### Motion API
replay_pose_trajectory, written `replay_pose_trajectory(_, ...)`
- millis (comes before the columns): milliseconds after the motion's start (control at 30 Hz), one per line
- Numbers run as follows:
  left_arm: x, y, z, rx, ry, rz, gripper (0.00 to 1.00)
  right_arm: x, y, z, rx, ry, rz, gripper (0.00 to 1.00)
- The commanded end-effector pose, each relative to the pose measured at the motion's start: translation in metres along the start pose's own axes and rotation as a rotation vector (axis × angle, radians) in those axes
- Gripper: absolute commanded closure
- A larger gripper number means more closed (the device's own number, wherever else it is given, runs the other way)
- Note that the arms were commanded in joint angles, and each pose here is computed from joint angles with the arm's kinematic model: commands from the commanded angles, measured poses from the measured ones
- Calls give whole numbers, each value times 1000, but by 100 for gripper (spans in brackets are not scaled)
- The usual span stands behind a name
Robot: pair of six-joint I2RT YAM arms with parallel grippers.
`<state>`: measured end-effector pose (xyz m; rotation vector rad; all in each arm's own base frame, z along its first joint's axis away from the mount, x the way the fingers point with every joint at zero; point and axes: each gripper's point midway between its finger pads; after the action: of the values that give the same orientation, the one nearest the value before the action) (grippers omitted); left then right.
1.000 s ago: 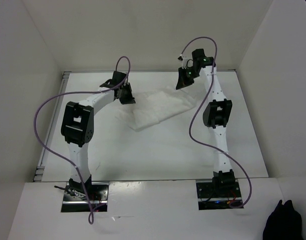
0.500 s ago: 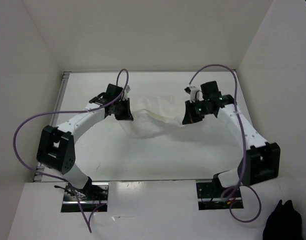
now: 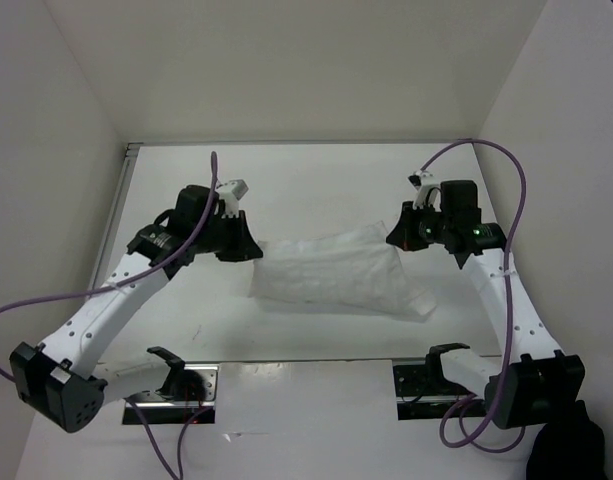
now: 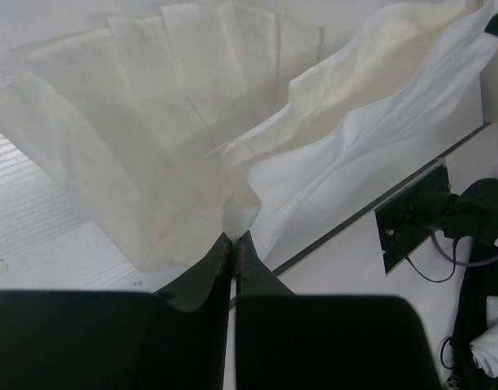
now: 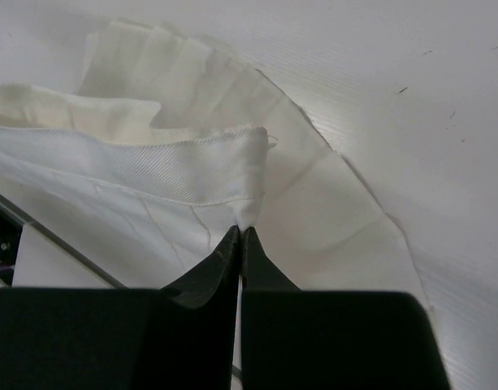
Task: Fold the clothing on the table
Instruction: Fold the skirt
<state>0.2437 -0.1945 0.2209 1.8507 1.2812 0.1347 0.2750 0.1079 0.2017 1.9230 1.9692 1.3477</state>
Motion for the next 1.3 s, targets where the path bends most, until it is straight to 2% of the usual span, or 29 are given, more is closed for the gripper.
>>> replay_pose_trajectory(0, 6, -16, 18, 85, -7, -37, 96, -15, 20, 7, -87, -44, 9, 100)
replay_pose_trajectory(133, 11, -1, 37, 74, 11, -43, 96, -23, 15, 15, -74, -54, 35, 100)
replay_pose_trajectory(233, 21, -4, 57, 129, 35, -50, 96, -24, 16, 13, -85, -65, 31, 100)
replay_pose_trajectory(400, 13, 35, 51, 30, 21, 9, 95, -6, 20, -4, -118, 3, -11, 100)
replay_pose_trajectory(500, 12, 53, 51, -2, 32, 29, 95, -11, 28, -11, -155, -35, -15, 100)
replay_pose_trajectory(700, 5, 60, 51, -11, -4, 34, 95, -16, 27, -11, -157, -68, 0, 100)
replay_pose_trajectory(733, 6, 56, 52, -3, -2, 31, 95, -14, 27, -11, -152, -54, -14, 97)
replay_pose_trajectory(767, 6, 58, 53, -11, -4, 34, 95, -15, 27, -11, -152, -55, -23, 85)
replay_pose_trajectory(833, 7, 53, 55, 0, -2, 30, 95, -14, 27, -12, -150, -40, -30, 41)
replay_pose_trajectory(933, 8, 52, 56, 0, -2, 21, 95, -12, 27, -12, -147, -23, -36, 37)
replay_pose_trajectory(967, 9, 52, 60, 2, -1, 21, 95, -10, 28, -12, -152, -12, -41, 28)
replay_pose_trajectory(1000, 9, 52, 60, 2, -1, 21, 95, -13, 25, -10, -143, -15, -48, 26)
replay_pose_trajectory(1100, 9, 53, 66, 4, -12, 11, 95, -13, 16, -5, -100, 25, -97, 28)
replay_pose_trajectory(1167, 10, 51, 69, 14, -9, 8, 95, -8, 11, -4, -63, 81, -211, 28)
replay_pose_trajectory(1233, 11, 49, 72, 23, -8, 5, 95, -15, 16, -5, -62, 49, -296, 28)
replay_pose_trajectory(1267, 13, 47, 75, 32, -5, 2, 95, -21, 15, -2, -48, 33, -286, 28)
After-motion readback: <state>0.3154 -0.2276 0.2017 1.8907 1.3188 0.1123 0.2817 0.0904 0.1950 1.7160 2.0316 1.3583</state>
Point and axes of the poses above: each gripper's point midway between its finger pads, its own z axis out along the fingers, its own x axis along the line the jaws close on, y = z × x, and after that the axes turned 13 degrees about z, right-handed
